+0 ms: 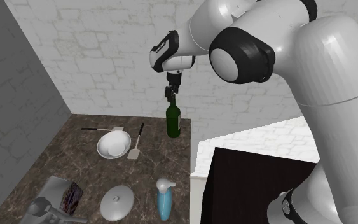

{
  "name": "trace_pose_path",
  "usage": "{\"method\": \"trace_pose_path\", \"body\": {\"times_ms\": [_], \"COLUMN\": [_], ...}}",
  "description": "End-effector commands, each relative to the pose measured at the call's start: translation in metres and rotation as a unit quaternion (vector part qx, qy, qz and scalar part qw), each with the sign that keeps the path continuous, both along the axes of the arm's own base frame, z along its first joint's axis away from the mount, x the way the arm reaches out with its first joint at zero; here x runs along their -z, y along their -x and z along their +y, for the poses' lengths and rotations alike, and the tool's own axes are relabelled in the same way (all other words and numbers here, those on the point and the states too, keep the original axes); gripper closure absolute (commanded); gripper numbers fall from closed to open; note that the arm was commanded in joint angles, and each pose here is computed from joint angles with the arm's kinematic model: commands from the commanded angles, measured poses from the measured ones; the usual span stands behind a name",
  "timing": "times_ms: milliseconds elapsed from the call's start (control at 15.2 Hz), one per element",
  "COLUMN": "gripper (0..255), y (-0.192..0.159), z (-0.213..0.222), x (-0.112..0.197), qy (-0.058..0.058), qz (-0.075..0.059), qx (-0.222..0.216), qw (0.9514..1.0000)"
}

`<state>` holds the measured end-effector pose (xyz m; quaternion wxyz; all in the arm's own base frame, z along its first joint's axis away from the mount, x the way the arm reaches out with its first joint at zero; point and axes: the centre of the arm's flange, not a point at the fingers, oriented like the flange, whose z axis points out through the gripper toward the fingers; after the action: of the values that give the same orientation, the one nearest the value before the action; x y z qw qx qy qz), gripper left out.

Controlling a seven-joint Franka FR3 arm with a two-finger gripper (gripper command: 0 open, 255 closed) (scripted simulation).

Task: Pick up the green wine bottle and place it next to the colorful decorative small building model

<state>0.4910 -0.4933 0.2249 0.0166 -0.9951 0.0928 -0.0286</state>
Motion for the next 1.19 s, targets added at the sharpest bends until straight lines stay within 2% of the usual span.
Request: {"method": "trace_pose_path", "body": {"times_ms": [0, 528, 594, 1122], "gripper": [0, 0, 255, 255], "y": [-0.0006, -0.0008, -0.0008, -0.0007], "z": [0.0002, 0.0003, 0.0003, 0.0003], "x": [0.0117, 0.0147, 0.0147, 0.0146], "qy": [0.000, 0.000, 0.000, 0.000], "qz": [0.000, 0.000, 0.000, 0.000], "qx": [0.000, 0.000, 0.000, 0.000], "qw": [1.0000, 1.0000, 1.0000, 1.0000]}}
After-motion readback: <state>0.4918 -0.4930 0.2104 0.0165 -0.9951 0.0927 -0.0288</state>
